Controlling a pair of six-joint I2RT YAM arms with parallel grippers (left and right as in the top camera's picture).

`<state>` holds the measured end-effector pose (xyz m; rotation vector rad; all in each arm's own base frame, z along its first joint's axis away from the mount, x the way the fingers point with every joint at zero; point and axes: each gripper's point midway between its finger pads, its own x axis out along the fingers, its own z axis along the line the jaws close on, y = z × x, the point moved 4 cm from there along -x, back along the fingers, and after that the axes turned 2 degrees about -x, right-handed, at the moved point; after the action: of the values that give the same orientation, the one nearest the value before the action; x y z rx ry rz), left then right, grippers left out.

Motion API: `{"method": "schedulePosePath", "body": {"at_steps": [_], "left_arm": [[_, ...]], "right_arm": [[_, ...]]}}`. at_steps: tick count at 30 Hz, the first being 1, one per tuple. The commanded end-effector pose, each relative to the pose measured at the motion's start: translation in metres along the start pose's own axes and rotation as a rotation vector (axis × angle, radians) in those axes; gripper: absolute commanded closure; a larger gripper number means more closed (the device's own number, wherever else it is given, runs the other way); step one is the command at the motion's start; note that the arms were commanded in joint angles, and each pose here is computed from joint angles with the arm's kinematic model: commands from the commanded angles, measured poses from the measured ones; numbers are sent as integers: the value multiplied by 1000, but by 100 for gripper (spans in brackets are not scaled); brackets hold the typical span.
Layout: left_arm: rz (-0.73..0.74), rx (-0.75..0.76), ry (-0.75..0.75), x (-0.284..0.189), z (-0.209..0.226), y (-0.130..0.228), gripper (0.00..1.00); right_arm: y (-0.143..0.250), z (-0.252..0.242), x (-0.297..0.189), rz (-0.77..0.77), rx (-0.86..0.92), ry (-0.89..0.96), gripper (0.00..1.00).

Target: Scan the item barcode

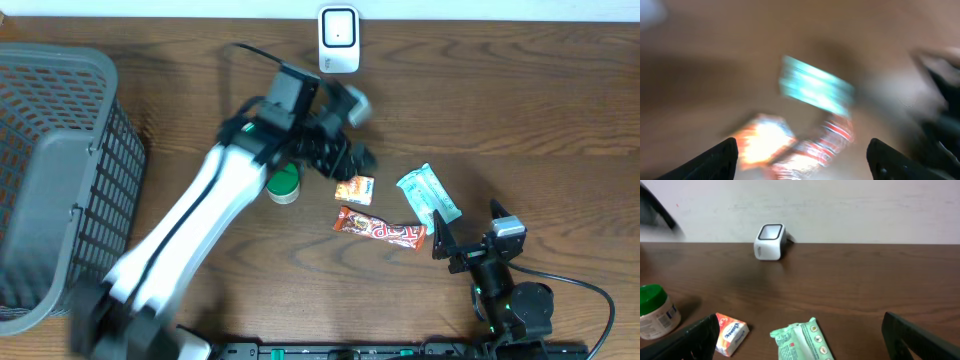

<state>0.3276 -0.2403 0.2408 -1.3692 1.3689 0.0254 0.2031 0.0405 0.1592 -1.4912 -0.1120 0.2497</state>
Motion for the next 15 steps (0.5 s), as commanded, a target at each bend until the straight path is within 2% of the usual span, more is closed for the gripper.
{"method": "schedulePosePath", "body": {"at_steps": [1, 2, 4, 7, 12, 15], "left_arm": [[-556, -290, -879, -148, 56, -53, 17], [-725, -326, -984, -192, 53, -62, 17], [-907, -387, -1094, -239, 48, -67, 17], [-1050, -405, -1248, -287, 41, -67, 17], [-970, -143, -1398, -309, 30, -85, 17], [-966, -84, -1437, -321, 24, -88, 16]], "right_arm": [[1, 1, 0, 1, 12, -3, 1], [0, 1, 0, 0, 12, -3, 1], [0, 1, 0, 1, 12, -3, 1], [1, 1, 0, 1, 12, -3, 1], [0, 1, 0, 1, 12, -3, 1], [0, 1, 0, 1, 12, -3, 1]]}}
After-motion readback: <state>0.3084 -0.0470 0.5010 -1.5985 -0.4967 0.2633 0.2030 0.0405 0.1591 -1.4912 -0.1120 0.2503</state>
